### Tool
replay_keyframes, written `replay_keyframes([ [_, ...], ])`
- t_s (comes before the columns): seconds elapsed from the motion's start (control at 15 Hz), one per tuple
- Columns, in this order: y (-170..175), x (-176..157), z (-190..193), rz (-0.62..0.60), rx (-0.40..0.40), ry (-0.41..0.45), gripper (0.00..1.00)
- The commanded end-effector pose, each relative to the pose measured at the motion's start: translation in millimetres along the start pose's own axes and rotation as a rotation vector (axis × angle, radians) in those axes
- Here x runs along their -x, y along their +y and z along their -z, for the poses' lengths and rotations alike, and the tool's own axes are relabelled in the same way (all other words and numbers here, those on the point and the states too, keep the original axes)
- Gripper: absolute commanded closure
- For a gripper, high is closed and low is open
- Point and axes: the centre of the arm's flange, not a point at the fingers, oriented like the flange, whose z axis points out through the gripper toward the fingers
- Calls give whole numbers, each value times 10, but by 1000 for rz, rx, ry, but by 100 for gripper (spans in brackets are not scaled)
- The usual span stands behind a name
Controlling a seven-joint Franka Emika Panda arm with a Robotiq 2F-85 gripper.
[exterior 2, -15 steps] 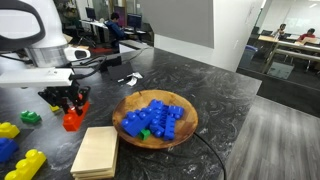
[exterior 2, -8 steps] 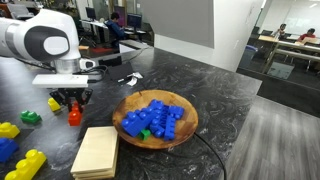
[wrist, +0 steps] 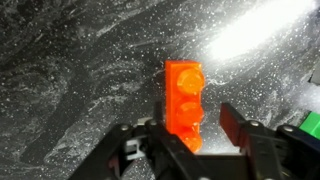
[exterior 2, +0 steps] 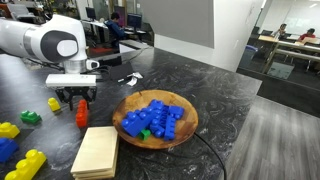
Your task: Take the orange legos from the wood and put it on the table
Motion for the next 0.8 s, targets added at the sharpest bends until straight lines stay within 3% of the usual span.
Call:
replay_keyframes([
  [0.0, 18, 9, 92, 20, -12, -5, 7],
  [0.13, -23, 71, 187, 21, -8, 4, 0],
  [0.27, -104, 176, 328, 24, -1, 3, 0],
  [0.33, -29, 35, 184, 2, 8, 5, 0],
  [0.73, -33, 34, 145, 2, 2, -3, 0],
])
